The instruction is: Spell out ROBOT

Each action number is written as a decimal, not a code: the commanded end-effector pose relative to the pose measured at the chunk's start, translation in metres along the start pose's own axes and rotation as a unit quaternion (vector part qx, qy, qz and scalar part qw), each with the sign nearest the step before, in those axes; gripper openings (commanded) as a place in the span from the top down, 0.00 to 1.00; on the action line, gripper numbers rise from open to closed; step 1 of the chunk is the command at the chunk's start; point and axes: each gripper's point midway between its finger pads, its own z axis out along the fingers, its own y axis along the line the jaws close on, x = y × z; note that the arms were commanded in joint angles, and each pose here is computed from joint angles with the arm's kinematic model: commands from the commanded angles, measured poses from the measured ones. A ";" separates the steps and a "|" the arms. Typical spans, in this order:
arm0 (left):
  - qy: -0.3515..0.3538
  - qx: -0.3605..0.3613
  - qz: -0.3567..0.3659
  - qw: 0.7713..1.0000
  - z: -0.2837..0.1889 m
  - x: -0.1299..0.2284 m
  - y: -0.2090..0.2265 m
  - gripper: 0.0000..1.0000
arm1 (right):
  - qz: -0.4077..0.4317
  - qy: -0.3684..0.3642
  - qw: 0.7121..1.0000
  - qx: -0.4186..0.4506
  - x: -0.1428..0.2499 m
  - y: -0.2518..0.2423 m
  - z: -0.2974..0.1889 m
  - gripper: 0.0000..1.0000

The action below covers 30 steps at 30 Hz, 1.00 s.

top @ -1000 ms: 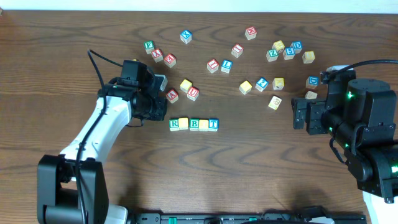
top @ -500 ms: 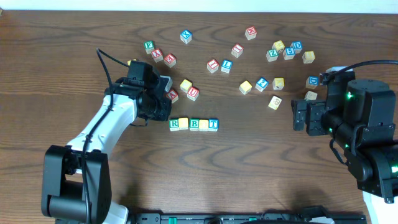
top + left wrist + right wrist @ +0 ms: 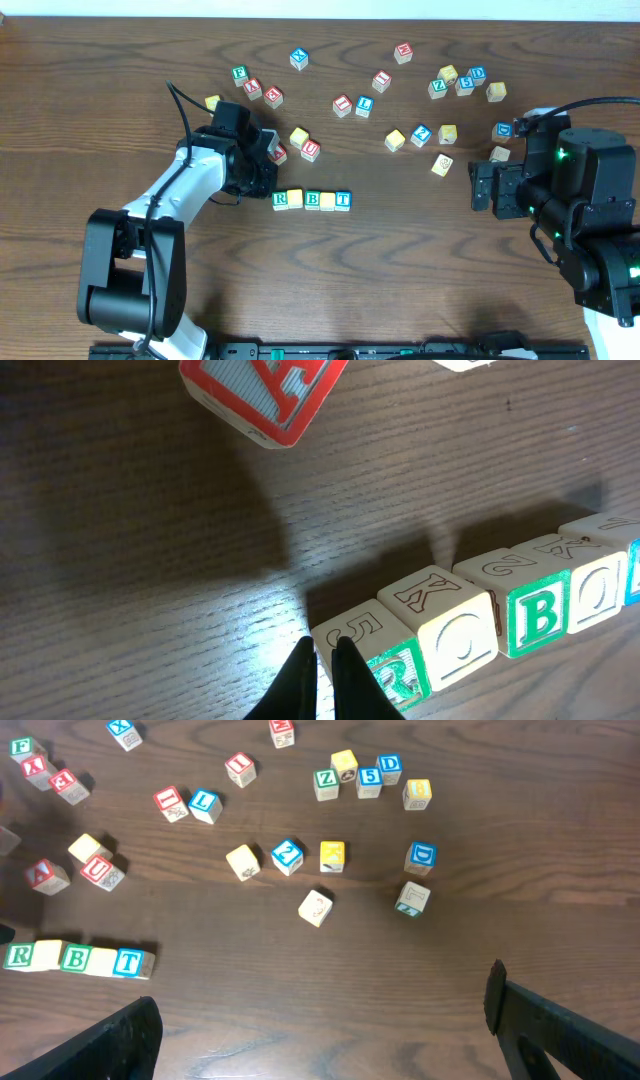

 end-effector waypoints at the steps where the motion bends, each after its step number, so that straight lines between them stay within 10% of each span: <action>1: 0.015 0.007 -0.003 1.000 0.007 0.010 -0.001 0.93 | -0.003 -0.009 1.000 -0.001 -0.005 -0.001 -0.005 0.01; 30: 0.011 -0.038 -0.048 0.998 0.010 0.009 0.016 0.93 | -0.003 -0.009 1.000 -0.001 -0.005 -0.001 -0.005 0.01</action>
